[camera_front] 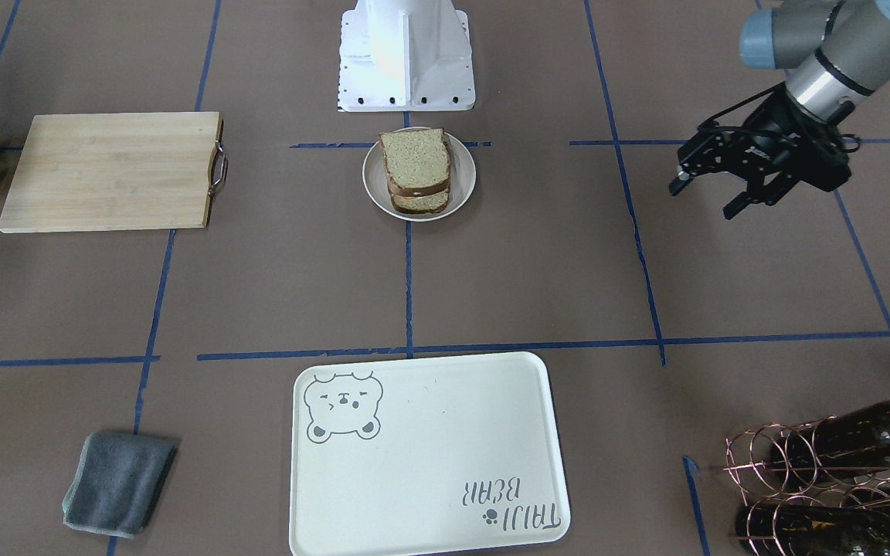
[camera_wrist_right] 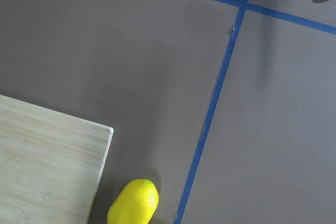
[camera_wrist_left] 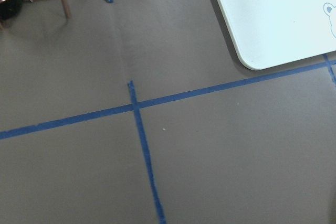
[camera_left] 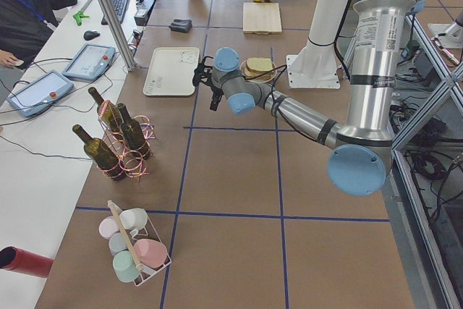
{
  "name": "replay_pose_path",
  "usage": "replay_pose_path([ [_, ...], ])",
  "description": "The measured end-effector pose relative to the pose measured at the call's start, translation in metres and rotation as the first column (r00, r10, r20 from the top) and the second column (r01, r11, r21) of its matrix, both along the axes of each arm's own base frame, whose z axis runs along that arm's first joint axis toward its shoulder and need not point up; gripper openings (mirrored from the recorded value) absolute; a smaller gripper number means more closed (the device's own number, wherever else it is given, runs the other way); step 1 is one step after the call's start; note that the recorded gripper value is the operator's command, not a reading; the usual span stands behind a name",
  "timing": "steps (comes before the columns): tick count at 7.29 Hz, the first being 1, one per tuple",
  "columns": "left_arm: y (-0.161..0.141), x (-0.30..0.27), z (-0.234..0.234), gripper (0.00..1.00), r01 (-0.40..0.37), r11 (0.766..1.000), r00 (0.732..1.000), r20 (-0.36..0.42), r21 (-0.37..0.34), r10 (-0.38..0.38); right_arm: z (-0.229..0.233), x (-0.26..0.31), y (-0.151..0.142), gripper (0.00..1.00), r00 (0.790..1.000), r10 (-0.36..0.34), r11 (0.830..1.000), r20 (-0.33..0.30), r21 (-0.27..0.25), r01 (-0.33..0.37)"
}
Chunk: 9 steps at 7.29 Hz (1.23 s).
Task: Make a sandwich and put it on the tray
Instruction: 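Reach the left gripper to the plate rim and grasp it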
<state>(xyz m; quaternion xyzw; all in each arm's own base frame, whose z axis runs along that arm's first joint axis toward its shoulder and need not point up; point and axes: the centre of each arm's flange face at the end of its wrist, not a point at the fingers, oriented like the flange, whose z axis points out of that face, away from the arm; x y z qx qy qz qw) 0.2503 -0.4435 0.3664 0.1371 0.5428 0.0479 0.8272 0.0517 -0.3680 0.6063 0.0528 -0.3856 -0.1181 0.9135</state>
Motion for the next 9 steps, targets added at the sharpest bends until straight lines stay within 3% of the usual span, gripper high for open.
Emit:
replay_pose_path([
  [3,0.033,0.098,-0.053,1.00,0.022,0.989,0.997,-0.074,-0.146,-0.033,0.007,0.017,-0.007,1.00,0.999,0.040,0.998,0.006,-0.053,-0.040],
  [6,0.085,0.202,-0.070,0.99,0.074,0.964,0.993,-0.074,-0.256,-0.096,0.012,0.019,-0.005,1.00,0.999,0.052,0.996,0.008,-0.073,-0.051],
  [7,0.100,0.227,-0.069,0.91,0.078,0.961,0.993,-0.064,-0.267,-0.098,0.013,0.019,-0.004,1.00,0.999,0.053,0.996,0.009,-0.074,-0.052],
  [9,0.123,0.257,-0.060,0.55,0.061,0.960,0.996,-0.040,-0.274,-0.075,0.013,0.019,-0.004,1.00,0.999,0.054,0.996,0.009,-0.074,-0.053],
])
